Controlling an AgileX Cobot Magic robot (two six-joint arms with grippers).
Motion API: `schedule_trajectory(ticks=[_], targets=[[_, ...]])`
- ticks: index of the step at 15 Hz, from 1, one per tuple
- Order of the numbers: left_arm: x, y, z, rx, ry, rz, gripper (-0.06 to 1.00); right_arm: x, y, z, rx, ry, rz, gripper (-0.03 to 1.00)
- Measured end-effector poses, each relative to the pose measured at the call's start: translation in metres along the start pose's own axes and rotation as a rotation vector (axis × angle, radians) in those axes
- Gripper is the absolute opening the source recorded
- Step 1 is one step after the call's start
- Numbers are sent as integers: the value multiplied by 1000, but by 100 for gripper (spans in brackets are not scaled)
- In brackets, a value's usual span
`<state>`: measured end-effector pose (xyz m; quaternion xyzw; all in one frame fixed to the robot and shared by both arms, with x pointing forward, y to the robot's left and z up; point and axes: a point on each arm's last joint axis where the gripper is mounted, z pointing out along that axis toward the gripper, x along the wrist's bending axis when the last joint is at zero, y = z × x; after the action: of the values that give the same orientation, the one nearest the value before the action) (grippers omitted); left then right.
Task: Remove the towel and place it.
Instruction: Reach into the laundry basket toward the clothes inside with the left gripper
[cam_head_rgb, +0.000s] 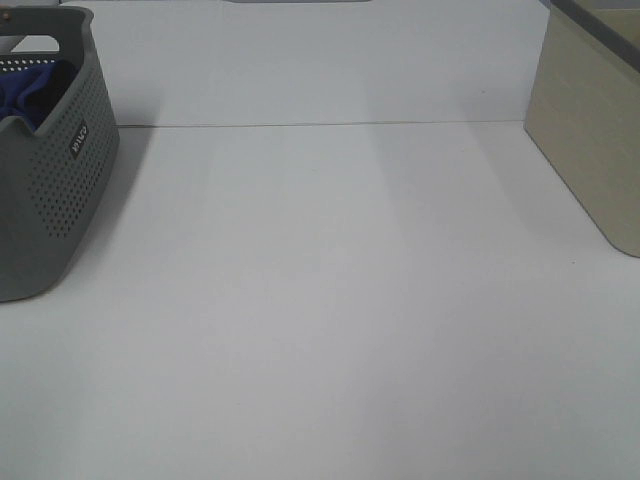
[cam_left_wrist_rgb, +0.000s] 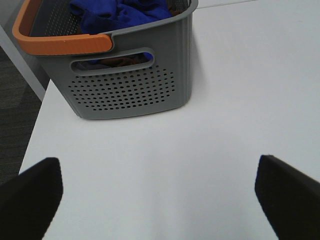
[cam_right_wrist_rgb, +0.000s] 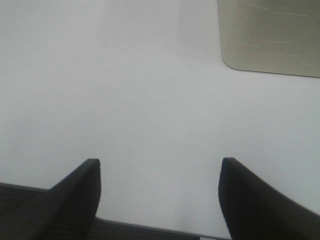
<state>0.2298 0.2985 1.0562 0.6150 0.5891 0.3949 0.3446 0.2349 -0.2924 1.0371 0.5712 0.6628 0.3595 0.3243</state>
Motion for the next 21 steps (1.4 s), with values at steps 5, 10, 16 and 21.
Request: schedule_trajectory(ticks=[5, 10, 16, 21], targets=[[0, 0, 0, 0, 1, 2, 99, 0, 0, 0, 0, 0, 0, 67], [0, 0, 0, 0, 2, 3, 99, 0, 0, 0, 0, 0, 0, 67], [0, 0, 0, 0, 2, 3, 98, 0, 0, 0, 0, 0, 0, 67], [0, 0, 0, 0, 2, 4, 98, 0, 0, 0, 0, 0, 0, 67]])
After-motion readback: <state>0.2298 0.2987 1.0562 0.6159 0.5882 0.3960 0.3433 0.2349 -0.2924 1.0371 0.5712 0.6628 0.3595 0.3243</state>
